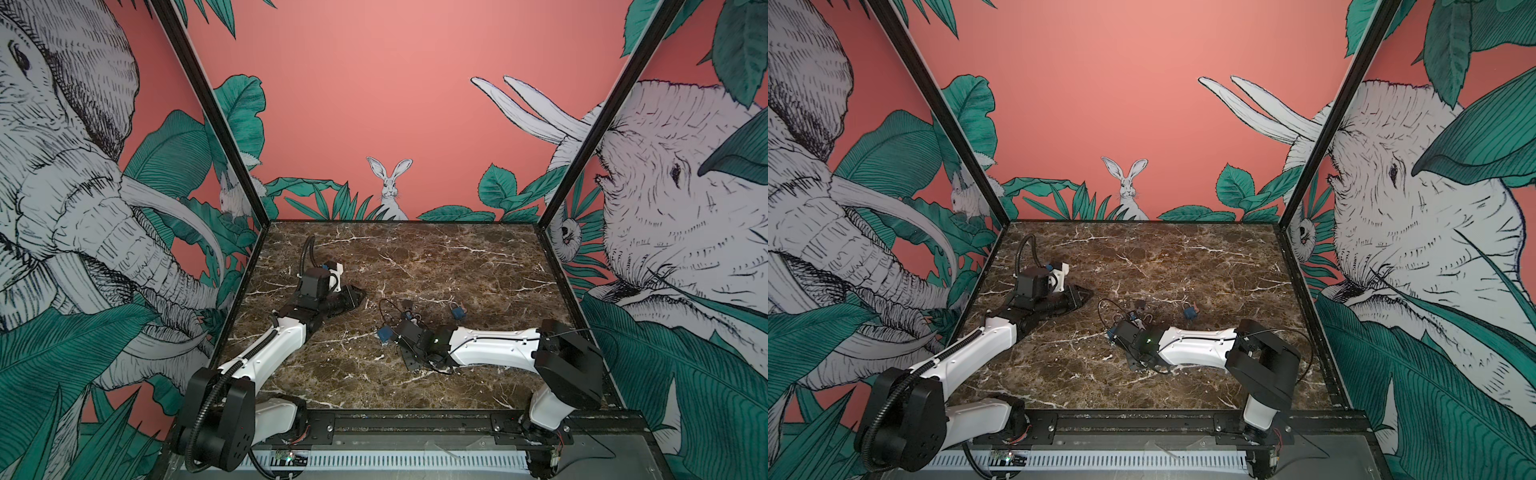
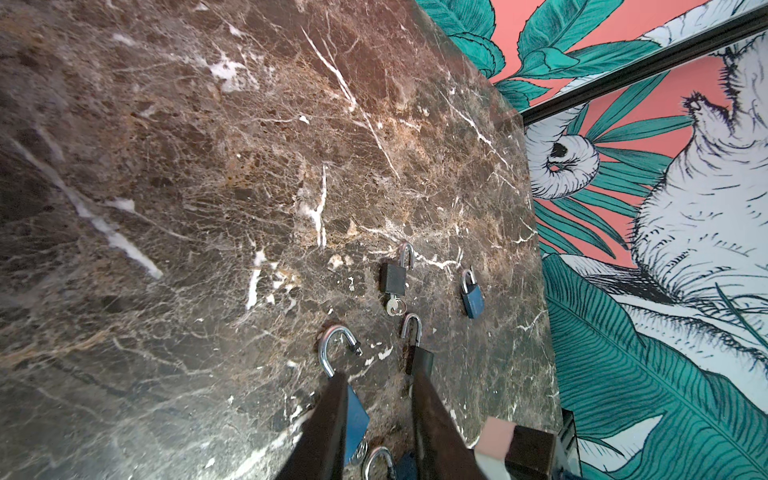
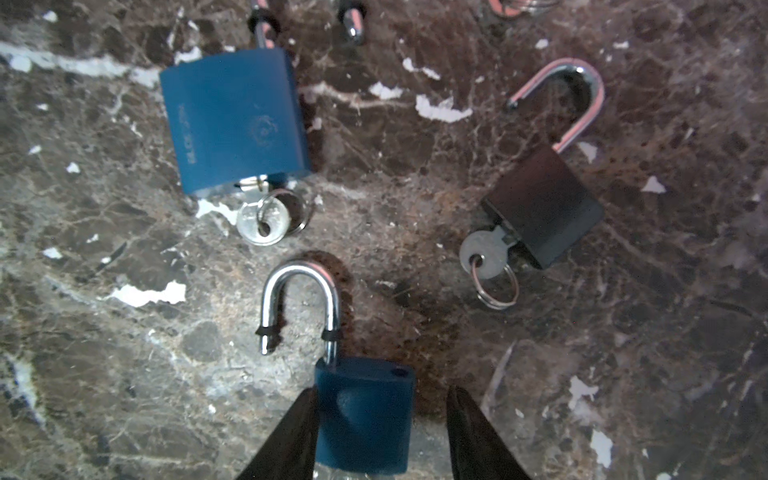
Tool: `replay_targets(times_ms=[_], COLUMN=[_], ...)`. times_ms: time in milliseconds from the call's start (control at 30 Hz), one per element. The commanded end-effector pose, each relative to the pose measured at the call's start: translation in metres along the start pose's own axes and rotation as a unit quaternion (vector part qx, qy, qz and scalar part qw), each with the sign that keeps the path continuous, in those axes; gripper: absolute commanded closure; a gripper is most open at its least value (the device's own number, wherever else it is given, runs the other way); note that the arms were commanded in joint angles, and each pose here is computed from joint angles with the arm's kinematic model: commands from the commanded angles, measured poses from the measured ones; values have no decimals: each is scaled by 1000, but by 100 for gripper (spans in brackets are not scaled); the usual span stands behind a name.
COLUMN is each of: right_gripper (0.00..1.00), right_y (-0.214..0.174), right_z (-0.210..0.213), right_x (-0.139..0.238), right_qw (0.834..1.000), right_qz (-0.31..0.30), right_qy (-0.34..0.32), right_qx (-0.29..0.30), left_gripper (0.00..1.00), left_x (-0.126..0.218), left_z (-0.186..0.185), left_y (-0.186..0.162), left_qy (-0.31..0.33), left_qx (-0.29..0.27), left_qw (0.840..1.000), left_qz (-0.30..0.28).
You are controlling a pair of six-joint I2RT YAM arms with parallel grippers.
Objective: Lock with the key
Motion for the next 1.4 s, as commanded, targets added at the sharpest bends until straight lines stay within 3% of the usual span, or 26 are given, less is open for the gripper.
replay_targets(times_ms=[0, 767, 1000, 1367], right_gripper=[51, 55, 76, 83], right_y=[0, -6, -4, 13], right_z=[4, 8, 9, -5], right_x=[-1, -15, -13, 25], right_qw=[1000, 999, 999, 999], right_qz=[8, 51, 51, -14], right_qy=[5, -13, -11, 32], right_qx=[-6, 0, 6, -10], left_gripper=[70, 70, 70, 71], left_x=[3, -1, 1, 8], left_z=[3, 2, 2, -8], left_y=[-1, 0, -2, -3], left_qy=[-3, -12, -14, -40], left_qx=[1, 8, 4, -23], left_qw=[1000, 1000, 1000, 999], left_qz=[-3, -2, 0, 16])
Point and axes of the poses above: each gripper's point midway between its finger pads, its own x axis back along the fingers, its own z axis along the line the jaws close on, y = z × x, the point moved 9 cm from there along x, back along the fingers, and after that the axes turned 10 degrees about x, right-handed, at the moved point
